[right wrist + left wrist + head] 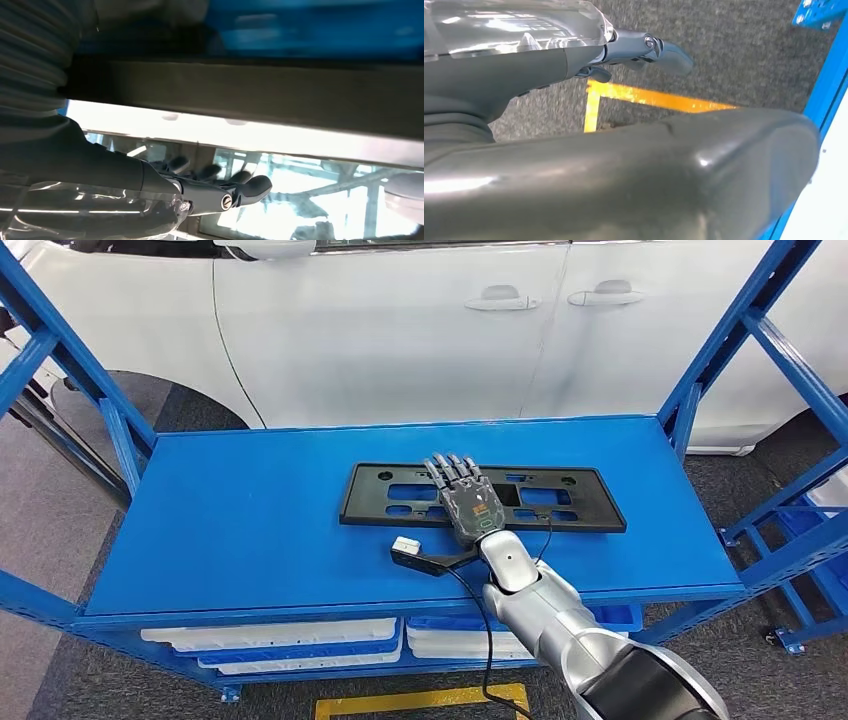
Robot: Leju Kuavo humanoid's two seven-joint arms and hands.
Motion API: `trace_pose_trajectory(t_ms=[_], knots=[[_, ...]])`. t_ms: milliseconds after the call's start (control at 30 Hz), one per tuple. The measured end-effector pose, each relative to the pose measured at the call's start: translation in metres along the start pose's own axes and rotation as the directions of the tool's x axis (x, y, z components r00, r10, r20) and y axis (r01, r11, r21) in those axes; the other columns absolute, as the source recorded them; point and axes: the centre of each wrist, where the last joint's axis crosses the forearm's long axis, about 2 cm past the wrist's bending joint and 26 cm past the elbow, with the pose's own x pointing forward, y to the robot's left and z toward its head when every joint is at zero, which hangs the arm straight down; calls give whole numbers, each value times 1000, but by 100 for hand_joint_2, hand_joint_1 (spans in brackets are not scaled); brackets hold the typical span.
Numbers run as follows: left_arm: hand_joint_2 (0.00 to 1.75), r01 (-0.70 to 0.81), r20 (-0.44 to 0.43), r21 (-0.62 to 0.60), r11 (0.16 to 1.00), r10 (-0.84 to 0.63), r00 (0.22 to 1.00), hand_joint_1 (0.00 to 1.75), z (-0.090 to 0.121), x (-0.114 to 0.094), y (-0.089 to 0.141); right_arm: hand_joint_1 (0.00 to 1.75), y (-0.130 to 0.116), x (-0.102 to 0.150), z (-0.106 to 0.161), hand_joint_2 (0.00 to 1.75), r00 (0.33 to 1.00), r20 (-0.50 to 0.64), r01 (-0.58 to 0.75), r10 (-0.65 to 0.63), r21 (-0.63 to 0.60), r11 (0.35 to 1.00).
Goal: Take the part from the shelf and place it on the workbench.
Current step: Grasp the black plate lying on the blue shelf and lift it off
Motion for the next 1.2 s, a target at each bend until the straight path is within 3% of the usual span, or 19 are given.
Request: trace_pose_trajectory(t_ms=[567, 933, 1067, 1200], knots=[[0, 3, 10, 7, 1000, -3, 1000, 0, -1, 3, 1, 175, 2, -13, 0, 175, 997, -81, 19, -16, 40, 999], [0, -3, 51, 3, 1000, 3, 999, 0, -1, 3, -1, 175, 1, -15, -1, 175, 998, -51, 21, -20, 30, 999], [0, -8, 101, 2, 1000, 8, 995, 0, -1, 3, 0, 175, -5, -17, -5, 175, 996, -23, 83, -84, -43, 996], [0, 1, 114, 3, 1000, -1, 993, 0, -1, 3, 2, 175, -24, -17, -8, 175, 969, 41, 248, -245, -243, 938]])
